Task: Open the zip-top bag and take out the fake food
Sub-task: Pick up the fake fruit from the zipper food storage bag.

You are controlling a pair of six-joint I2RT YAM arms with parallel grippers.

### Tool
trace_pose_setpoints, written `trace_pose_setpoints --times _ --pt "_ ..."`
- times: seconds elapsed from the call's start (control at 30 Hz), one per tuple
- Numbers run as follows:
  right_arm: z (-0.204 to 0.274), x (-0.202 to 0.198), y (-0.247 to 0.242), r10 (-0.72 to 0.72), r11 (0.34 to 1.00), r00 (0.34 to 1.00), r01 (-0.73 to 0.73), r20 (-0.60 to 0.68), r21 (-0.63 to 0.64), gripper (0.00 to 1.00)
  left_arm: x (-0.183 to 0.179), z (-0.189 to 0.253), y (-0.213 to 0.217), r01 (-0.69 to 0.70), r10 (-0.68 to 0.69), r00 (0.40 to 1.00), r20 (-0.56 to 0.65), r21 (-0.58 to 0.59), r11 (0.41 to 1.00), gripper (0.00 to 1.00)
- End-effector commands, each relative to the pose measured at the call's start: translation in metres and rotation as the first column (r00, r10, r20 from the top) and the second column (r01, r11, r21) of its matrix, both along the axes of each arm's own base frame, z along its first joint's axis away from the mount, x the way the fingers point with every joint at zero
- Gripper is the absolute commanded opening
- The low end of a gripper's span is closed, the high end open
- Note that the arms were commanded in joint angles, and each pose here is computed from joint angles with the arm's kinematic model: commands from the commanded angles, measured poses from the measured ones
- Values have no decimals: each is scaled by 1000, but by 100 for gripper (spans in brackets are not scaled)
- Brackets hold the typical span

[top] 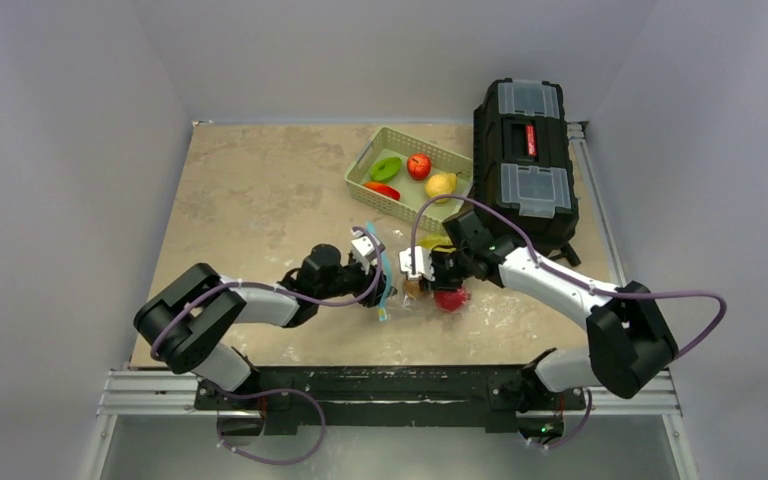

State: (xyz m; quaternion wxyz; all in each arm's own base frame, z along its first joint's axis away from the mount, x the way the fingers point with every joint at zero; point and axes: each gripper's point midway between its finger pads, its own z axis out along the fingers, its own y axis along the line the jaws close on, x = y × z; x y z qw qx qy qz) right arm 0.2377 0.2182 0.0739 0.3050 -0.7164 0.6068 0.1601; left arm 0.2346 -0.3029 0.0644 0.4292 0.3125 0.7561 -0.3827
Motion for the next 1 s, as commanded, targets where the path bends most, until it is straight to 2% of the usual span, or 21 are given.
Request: trace_pose_setpoints --times 0.0,0.2,0.37,0.47,0.6,0.8,0.97 --pt "0 18 -1 -80 997 995 81 65 -16 35 4 20 -25 86 -80 990 112 -50 995 45" --pt "4 27 -4 -120 992 988 122 97 -19 47 5 10 -28 98 -93 985 145 -26 995 50" --pt "32 6 5 -12 996 998 6 62 85 55 4 9 -27 104 -98 973 207 -18 994 57" --pt "41 -9 7 51 991 998 -56 45 124 58 0 8 -27 134 -127 962 242 -12 991 58" --pt "47 2 3 -5 990 999 -2 45 141 56 -8 7 -29 196 -186 936 298 -4 981 57" --pt "11 23 -23 -106 993 993 108 55 -41 50 -9 1 -35 227 -227 916 331 38 973 55" --pt "0 20 -32 -107 989 993 111 46 -98 46 -11 0 -41 233 -243 894 376 74 970 57"
